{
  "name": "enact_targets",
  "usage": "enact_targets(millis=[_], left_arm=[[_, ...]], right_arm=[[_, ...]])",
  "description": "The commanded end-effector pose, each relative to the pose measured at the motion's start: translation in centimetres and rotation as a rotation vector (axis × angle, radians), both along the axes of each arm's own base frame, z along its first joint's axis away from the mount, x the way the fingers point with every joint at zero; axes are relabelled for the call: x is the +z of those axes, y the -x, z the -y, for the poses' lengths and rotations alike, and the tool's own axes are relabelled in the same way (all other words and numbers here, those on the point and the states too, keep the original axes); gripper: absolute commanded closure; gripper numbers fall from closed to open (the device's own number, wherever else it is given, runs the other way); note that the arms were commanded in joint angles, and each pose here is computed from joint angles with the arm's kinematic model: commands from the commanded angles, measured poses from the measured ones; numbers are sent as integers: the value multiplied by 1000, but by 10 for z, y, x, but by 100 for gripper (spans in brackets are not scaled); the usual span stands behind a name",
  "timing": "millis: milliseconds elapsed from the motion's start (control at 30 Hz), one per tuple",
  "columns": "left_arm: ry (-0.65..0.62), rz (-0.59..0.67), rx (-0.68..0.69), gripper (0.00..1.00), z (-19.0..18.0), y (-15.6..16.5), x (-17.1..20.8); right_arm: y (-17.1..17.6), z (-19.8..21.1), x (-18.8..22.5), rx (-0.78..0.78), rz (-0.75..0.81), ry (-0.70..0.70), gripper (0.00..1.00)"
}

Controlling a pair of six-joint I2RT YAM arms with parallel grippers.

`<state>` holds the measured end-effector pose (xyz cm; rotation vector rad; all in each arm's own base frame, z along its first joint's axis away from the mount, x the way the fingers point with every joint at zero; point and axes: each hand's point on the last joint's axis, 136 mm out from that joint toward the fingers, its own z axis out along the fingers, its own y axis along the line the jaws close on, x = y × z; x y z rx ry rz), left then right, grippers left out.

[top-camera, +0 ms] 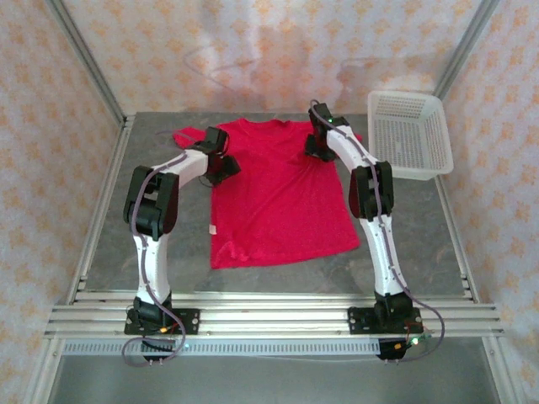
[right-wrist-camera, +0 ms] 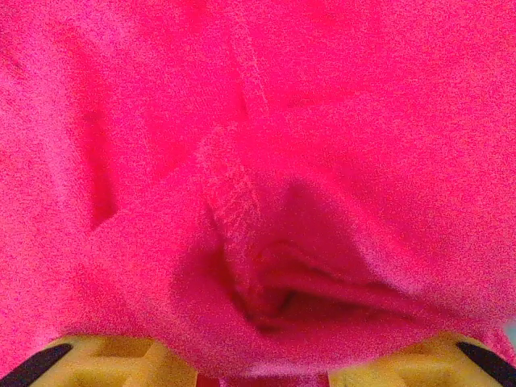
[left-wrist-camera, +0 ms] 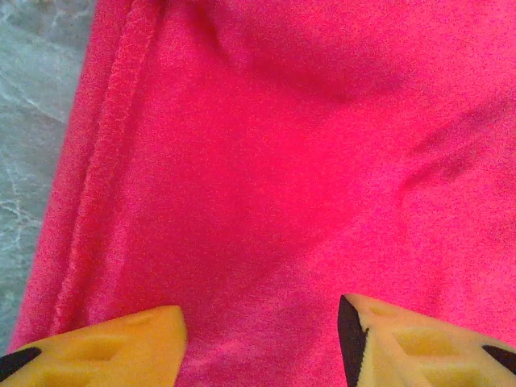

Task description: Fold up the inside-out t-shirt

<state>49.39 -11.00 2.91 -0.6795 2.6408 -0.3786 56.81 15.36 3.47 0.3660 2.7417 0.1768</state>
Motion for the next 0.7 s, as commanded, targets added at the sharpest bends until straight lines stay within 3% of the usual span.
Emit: enact_targets(millis=[0, 133, 233, 467, 667], left_arm=[[-32, -4, -26, 44, -4, 9, 18], [-58, 44, -74, 44, 7, 33, 62], [-43, 95, -74, 44, 15, 57, 88], [14, 116, -113, 44, 57, 111, 86], [23, 85, -148, 45, 81, 135, 66]], right_arm=[[42, 13, 21, 45, -132, 83, 55], [85, 2, 80, 74, -29, 88, 51], [130, 10, 99, 27, 14, 35, 51], [247, 42, 64, -195, 7, -126, 60], [305, 84, 31, -380, -31, -61, 66]])
